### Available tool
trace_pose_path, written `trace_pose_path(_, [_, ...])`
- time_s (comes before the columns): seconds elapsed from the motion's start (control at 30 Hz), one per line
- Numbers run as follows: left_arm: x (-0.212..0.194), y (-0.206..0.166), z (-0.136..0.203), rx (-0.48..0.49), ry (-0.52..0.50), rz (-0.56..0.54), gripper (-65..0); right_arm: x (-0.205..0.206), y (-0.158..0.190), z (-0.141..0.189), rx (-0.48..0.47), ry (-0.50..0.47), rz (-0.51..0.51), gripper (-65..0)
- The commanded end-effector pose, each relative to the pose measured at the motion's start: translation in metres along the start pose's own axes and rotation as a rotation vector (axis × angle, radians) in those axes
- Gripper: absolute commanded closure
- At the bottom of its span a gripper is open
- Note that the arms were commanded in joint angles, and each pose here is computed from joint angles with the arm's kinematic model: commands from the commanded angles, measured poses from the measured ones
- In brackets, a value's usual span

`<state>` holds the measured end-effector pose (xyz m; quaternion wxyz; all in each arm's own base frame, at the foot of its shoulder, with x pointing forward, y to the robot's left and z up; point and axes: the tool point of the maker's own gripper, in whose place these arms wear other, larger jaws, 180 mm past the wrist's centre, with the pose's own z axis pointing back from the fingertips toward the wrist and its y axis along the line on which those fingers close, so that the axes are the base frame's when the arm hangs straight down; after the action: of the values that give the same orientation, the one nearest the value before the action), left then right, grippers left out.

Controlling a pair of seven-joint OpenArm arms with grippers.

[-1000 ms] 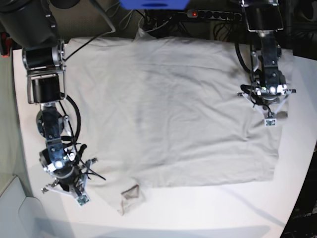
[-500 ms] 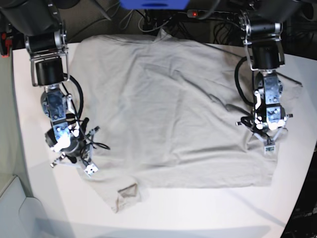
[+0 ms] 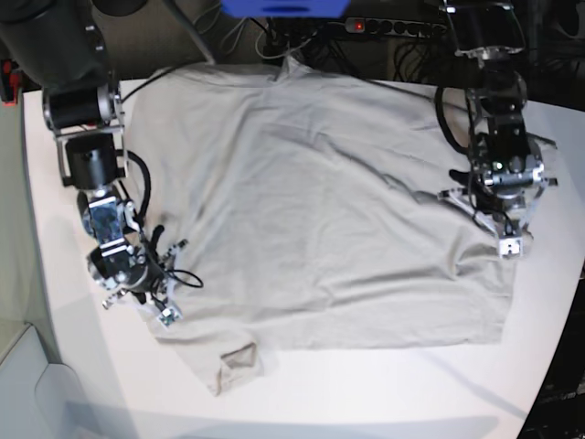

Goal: Layout the t-shirt on the table in an organized manner, then fold the t-shirt properly
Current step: 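Pinch the shirt with both grippers and stretch it flat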

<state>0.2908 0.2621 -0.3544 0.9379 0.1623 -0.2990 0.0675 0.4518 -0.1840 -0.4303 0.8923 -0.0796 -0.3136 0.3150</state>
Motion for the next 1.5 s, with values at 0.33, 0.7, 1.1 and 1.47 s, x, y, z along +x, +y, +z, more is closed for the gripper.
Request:
trace_pose_path(0.33, [-0.042, 0.028, 0.012, 0.061, 0.045, 0.000, -0.1, 0.061, -0.091, 0.010, -0.239, -0.174, -0.109, 0.0])
trace_pose_path(0.7, [-0.035, 0.050, 0.011, 0.057, 0.041, -0.045, -0.1, 0.036, -0.031, 0.039, -0.092, -0.022, 0.099, 0.0])
trace_pose_path(1.1, [-0.038, 0.054, 0.000, 0.059, 0.072, -0.055, -0.1, 0.004, 0.038, 0.080, -0.011, 0.118, 0.288, 0.0])
trace_pose_path(1.47, [-0.040, 0.055, 0.000, 0.061, 0.075, -0.055, -0.1, -0.040, 0.047, 0.017, 0.182, 0.214, 0.175, 0.0])
